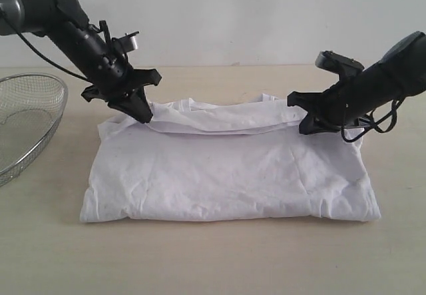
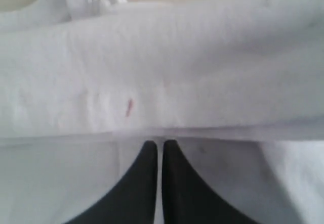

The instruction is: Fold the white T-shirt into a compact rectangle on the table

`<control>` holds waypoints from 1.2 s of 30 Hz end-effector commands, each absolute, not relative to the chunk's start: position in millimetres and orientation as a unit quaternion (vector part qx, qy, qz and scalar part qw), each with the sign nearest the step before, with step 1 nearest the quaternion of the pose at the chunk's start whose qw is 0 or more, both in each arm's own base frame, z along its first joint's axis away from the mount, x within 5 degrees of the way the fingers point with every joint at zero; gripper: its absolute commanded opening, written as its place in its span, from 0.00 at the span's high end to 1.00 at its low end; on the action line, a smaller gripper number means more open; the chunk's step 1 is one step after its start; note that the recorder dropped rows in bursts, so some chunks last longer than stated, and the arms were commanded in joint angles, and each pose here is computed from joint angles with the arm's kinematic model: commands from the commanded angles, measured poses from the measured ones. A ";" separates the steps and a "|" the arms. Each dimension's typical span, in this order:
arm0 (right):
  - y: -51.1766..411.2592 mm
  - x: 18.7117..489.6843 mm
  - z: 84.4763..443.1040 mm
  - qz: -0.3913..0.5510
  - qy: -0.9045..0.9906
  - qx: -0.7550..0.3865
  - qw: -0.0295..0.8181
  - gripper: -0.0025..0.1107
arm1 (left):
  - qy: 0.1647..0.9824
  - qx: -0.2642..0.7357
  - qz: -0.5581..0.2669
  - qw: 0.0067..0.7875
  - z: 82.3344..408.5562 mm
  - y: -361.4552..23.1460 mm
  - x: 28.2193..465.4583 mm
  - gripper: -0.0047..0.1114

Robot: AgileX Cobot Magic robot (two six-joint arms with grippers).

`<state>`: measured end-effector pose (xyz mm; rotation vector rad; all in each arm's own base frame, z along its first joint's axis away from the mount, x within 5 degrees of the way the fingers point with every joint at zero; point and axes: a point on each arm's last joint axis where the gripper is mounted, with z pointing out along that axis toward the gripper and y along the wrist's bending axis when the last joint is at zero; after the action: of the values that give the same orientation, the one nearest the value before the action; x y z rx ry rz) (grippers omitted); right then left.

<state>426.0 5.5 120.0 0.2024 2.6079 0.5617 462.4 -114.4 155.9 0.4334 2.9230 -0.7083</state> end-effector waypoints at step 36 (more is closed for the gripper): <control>27.0 461.5 174.1 0.278 0.899 0.111 0.320 0.98 | 0.969 0.136 -0.189 0.082 118.4 -108.5 462.7 0.92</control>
<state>467.7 27.5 163.9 0.3454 2.3598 0.7275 459.4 -108.5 119.4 0.3800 2.9367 -0.6116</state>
